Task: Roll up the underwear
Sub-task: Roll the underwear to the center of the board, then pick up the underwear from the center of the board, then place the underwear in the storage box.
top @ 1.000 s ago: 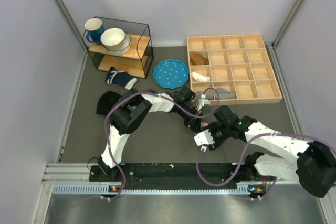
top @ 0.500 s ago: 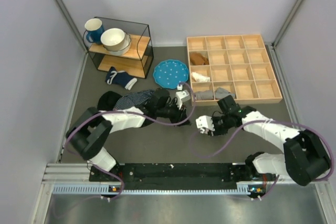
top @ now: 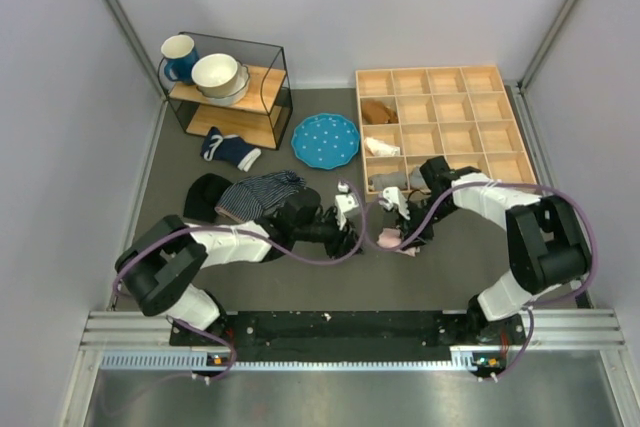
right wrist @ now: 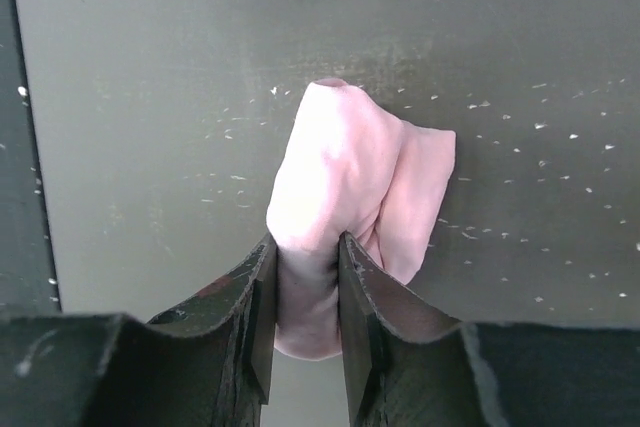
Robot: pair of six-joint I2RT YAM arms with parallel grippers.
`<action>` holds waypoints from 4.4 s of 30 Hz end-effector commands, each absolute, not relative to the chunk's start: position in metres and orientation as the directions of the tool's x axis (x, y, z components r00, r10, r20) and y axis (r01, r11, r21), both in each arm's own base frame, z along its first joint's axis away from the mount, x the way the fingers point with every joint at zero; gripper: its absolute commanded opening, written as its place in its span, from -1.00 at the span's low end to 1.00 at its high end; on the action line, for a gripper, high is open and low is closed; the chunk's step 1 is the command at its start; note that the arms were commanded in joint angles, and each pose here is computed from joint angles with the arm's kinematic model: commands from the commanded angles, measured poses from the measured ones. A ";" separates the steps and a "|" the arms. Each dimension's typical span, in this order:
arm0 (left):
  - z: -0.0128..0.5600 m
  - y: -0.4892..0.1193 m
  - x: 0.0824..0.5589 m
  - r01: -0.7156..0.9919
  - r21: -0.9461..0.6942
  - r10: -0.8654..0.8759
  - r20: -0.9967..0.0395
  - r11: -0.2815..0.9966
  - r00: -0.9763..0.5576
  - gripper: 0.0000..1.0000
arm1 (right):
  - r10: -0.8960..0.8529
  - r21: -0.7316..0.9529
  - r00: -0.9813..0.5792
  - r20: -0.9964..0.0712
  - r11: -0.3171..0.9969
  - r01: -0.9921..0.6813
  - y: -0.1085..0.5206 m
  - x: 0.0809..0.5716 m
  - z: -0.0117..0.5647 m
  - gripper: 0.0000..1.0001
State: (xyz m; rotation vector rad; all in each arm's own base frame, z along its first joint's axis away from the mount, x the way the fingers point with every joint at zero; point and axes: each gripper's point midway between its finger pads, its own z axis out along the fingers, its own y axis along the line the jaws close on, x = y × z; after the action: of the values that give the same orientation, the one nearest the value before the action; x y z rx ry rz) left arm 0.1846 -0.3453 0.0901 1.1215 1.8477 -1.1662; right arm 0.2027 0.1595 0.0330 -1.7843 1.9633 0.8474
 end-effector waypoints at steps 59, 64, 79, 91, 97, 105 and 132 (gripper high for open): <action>0.017 -0.430 0.176 0.996 0.088 0.579 -0.812 0.007 0.068 -0.62 | -0.781 0.436 -0.457 -0.426 0.265 -0.860 0.146 0.188 0.014 0.24; 0.019 -0.430 0.179 0.995 0.095 0.578 -0.813 0.020 0.066 -0.61 | -0.788 0.494 -0.476 -0.390 0.257 -0.831 0.150 0.178 0.010 -0.08; 0.109 -0.377 0.188 0.964 0.104 0.462 -0.887 0.244 -0.021 -0.10 | -0.740 0.442 -0.448 -0.501 0.226 -0.868 0.157 0.187 0.045 -0.97; 0.182 -0.280 0.161 0.931 0.126 0.497 -0.865 0.342 -0.066 -0.06 | -0.639 0.107 -0.416 -0.647 0.464 -0.879 0.091 0.283 0.139 -0.98; 0.201 -0.246 0.148 0.927 0.157 0.570 -0.819 0.340 -0.070 -0.04 | -0.723 -0.138 -0.424 -0.546 0.577 -0.805 0.008 0.358 0.162 -0.97; 0.174 -0.225 0.149 0.915 0.258 0.625 -0.781 0.311 0.008 0.04 | -0.875 -0.275 -0.318 -0.365 0.428 -0.861 -0.039 0.415 0.143 -0.95; 0.175 -0.221 0.153 0.900 0.222 0.608 -0.791 0.375 -0.059 0.05 | -0.767 -0.274 -0.398 -0.503 0.578 -0.768 -0.034 0.412 0.205 0.68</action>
State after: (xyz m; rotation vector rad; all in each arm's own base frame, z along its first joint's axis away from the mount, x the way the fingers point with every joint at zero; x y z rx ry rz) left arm 0.1487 -0.2213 0.1650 1.4060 1.7544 -0.4037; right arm 0.4062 -0.0453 0.0958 -1.4008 2.4084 0.1385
